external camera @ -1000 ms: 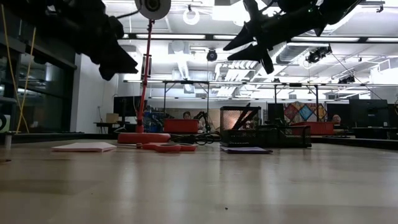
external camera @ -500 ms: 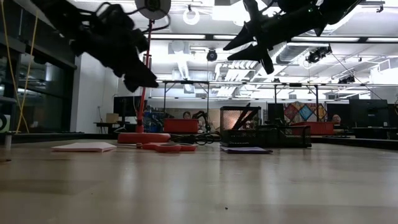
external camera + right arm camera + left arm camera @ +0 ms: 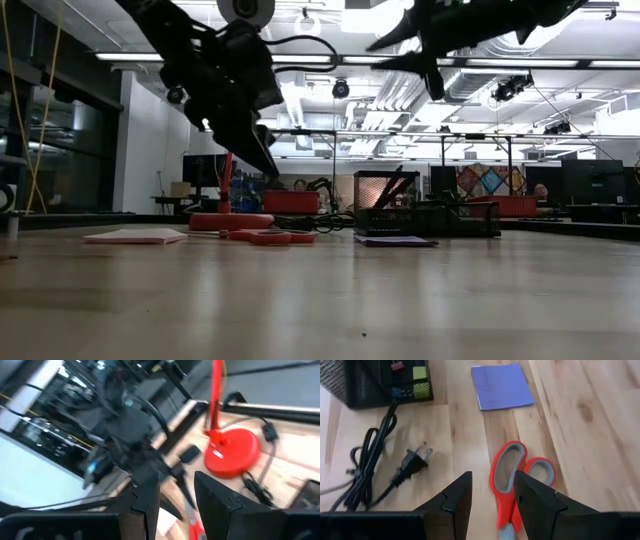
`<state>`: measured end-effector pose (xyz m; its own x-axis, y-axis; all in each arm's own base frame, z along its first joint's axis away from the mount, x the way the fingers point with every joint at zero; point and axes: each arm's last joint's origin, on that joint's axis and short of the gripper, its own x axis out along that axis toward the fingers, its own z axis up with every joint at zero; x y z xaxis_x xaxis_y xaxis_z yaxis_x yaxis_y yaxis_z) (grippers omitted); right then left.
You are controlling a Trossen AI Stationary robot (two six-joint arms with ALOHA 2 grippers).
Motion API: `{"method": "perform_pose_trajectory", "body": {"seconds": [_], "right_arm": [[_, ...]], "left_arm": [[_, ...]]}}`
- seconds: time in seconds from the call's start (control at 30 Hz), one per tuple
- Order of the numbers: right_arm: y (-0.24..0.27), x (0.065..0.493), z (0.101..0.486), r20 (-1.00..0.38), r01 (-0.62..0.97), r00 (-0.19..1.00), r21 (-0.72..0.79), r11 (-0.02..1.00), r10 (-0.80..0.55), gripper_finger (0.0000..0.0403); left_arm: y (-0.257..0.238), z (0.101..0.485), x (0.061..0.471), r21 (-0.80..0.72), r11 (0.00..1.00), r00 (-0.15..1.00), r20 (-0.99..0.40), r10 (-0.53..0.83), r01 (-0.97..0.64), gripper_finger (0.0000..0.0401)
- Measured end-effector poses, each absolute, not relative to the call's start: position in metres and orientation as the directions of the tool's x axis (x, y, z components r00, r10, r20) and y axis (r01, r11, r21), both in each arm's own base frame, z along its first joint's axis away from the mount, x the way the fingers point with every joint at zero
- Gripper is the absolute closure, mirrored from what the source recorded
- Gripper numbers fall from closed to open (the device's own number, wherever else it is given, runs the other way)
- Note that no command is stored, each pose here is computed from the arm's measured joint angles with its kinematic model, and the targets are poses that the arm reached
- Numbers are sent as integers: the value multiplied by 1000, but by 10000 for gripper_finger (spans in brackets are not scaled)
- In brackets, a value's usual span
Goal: Pick and place office supplies into organizer
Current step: Put the red scissors into the black desk organizer
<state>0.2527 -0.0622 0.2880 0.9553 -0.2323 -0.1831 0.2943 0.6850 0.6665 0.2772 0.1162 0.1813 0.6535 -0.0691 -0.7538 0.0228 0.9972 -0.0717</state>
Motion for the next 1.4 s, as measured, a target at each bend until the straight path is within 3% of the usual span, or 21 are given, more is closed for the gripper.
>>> {"method": "perform_pose_trajectory", "body": {"seconds": [0.2, 0.4, 0.7, 1.07, 1.4], "right_arm": [[-53, 233, 318, -20, 176, 977, 644, 744, -214, 293], [-47, 210, 338, 63, 130, 975, 621, 773, -215, 293], [-44, 202, 336, 7, 170, 976, 608, 775, -219, 293], [-43, 202, 334, -19, 179, 978, 603, 777, -209, 293], [-43, 202, 333, -29, 186, 976, 622, 760, -215, 293]], "left_arm": [[111, 177, 293, 38, 999, 617, -787, 16, 23, 268], [96, 174, 313, 200, 967, 589, -805, 72, 156, 268], [79, 170, 337, 247, 934, 583, -811, 54, 258, 268], [81, 157, 337, 295, 911, 521, -846, 109, 289, 268], [80, 139, 337, 267, 893, 459, -885, 77, 364, 268]]}}
